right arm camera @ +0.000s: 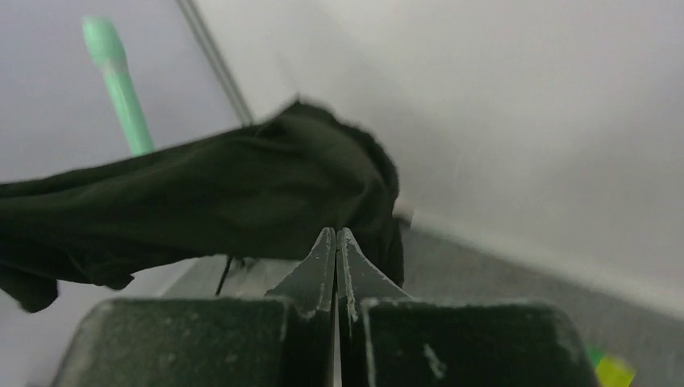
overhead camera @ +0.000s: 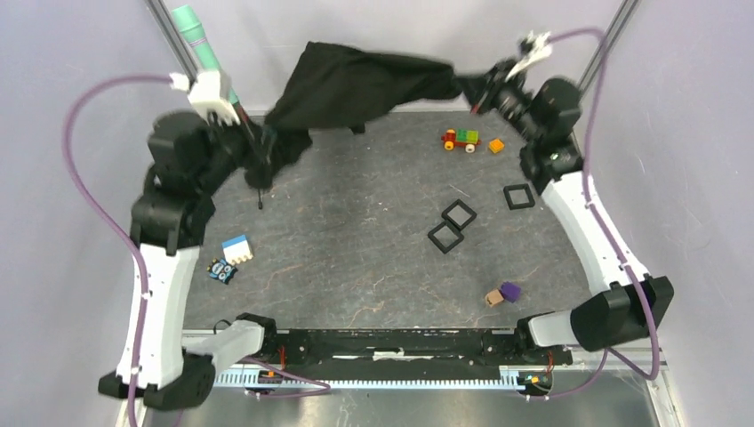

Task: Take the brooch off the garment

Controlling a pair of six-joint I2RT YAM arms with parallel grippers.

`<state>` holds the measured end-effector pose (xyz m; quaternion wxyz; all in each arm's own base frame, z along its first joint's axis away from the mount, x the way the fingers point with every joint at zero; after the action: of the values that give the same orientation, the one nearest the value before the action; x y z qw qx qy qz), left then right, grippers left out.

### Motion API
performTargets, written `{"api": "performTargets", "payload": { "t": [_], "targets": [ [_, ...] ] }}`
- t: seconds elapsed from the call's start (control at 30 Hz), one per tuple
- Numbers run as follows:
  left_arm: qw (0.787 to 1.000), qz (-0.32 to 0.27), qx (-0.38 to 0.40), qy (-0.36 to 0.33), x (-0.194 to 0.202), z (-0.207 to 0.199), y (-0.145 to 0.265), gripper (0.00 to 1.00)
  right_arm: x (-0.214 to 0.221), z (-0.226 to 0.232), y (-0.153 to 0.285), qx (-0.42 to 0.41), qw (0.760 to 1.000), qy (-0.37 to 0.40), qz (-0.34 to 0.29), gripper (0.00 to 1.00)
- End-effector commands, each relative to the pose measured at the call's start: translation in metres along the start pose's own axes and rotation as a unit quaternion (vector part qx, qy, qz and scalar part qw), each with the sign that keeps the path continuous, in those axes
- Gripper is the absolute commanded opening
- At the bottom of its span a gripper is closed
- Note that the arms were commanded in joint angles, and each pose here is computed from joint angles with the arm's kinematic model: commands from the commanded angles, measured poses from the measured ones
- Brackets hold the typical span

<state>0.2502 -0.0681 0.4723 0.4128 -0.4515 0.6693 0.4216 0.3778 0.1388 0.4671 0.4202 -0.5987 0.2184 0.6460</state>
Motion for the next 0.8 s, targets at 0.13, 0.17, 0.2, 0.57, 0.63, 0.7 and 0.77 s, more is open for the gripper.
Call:
{"api": "performTargets", "payload": {
  "t": [0.13,0.17,0.2,0.57,0.63,0.7,0.77],
  "targets": [
    [0.977,0.166,0.095,0.092,0.166,0.002,-0.004,0.02,0.218,-0.016,0.043,0.025,0.975,-0.067,0.213,0.11],
    [0.973,0.185,0.096,0.097,0.182,0.003,-0.001,0.02,0.236,-0.016,0.048,0.029,0.968,-0.072,0.240,0.31],
    [0.968,0.207,0.093,0.104,0.202,0.005,0.001,0.02,0.250,-0.015,0.051,0.028,0.961,-0.075,0.264,0.49],
    [0.888,0.429,0.119,0.118,0.365,-0.018,0.031,0.02,0.337,0.068,0.087,-0.044,0.918,-0.034,0.394,0.72],
    [0.872,0.463,0.122,0.106,0.381,-0.024,0.037,0.02,0.343,0.090,0.084,-0.056,0.915,-0.022,0.400,0.72],
    [0.862,0.481,0.132,0.092,0.391,-0.032,0.042,0.02,0.349,0.112,0.079,-0.069,0.910,-0.010,0.410,0.70],
    [0.860,0.478,0.159,0.084,0.395,-0.044,0.042,0.02,0.350,0.134,0.074,-0.096,0.908,-0.017,0.407,0.71]
  ]
}}
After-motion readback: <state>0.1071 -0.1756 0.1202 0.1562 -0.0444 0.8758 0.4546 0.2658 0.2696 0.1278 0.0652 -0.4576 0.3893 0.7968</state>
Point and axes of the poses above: each gripper's point midway between its finger pads, its own y axis back along the fingers, its own z axis along the line the jaws close on, x = y × z, the point moved 6 cm from there along y, back along the fingers, and after that the axes turned 4 degrees about y, right-handed, at the moved point
